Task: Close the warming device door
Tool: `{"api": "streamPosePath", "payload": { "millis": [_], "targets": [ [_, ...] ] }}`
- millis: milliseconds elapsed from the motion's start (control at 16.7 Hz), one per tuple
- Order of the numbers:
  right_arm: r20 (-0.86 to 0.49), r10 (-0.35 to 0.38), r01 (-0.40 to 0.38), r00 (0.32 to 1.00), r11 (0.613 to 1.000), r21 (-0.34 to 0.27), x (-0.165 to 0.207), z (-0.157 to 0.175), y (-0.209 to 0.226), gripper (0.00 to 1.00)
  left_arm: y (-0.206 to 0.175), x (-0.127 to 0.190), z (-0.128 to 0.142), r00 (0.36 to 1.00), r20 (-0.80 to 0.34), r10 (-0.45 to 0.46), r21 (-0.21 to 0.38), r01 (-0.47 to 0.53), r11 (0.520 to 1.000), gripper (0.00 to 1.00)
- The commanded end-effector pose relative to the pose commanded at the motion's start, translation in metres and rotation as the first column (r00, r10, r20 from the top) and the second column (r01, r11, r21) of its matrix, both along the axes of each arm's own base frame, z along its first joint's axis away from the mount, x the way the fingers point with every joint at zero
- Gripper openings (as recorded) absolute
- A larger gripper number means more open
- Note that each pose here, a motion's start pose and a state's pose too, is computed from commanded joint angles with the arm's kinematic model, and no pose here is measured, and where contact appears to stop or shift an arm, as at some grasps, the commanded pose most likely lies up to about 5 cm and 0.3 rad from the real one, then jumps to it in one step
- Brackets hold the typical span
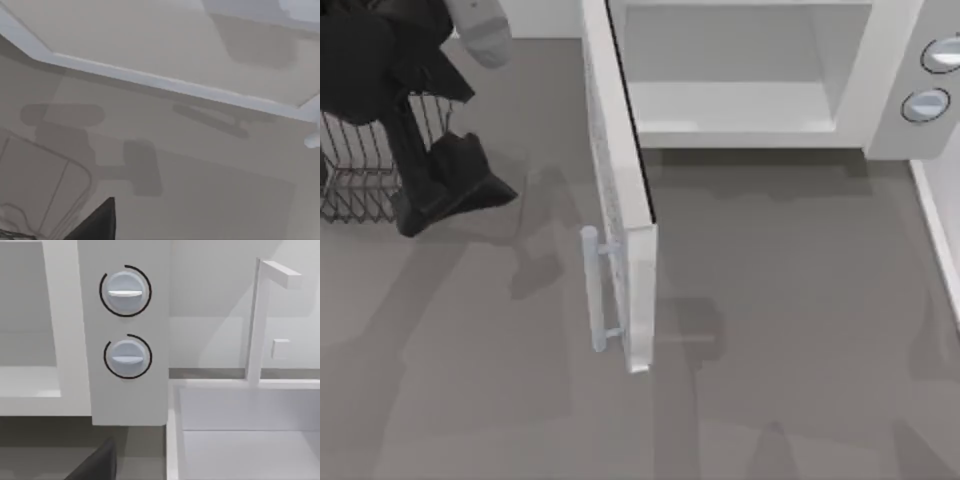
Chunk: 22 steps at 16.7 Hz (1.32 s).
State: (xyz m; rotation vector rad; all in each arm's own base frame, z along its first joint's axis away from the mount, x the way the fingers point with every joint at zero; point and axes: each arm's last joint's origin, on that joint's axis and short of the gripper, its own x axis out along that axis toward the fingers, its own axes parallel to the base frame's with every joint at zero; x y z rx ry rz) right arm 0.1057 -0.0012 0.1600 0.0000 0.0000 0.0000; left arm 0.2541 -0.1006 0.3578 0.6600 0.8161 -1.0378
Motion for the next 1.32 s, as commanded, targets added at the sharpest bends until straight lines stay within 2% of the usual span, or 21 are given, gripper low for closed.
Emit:
{"api": "streamPosePath", "payload": {
  "millis": [240,480,960,1320],
  "targets": [
    [0.000,0.000,0.000,1.000,1.000,0.000,0.000,0.000,0.000,1.00,-0.024,0.038,0.013,0.988,-0.072,-0.138,0.013,0.139,0.990,1.00],
    [0.000,0.000,0.000,1.000,1.000,0.000,0.000,0.000,0.000,1.00,-0.036,0.058,0.018,0.974,-0.100,-0.205,0.008,0.207,0.978,1.00],
    [0.000,0.000,0.000,1.000,1.000,0.000,0.000,0.000,0.000,1.00,-0.037,0.062,0.018,0.972,-0.101,-0.210,0.007,0.212,0.977,1.00],
    [0.000,0.000,0.000,1.000,1.000,0.000,0.000,0.000,0.000,1.00,-0.063,0.068,-0.022,0.971,-0.099,-0.216,0.006,0.218,0.976,1.00]
  ]
}}
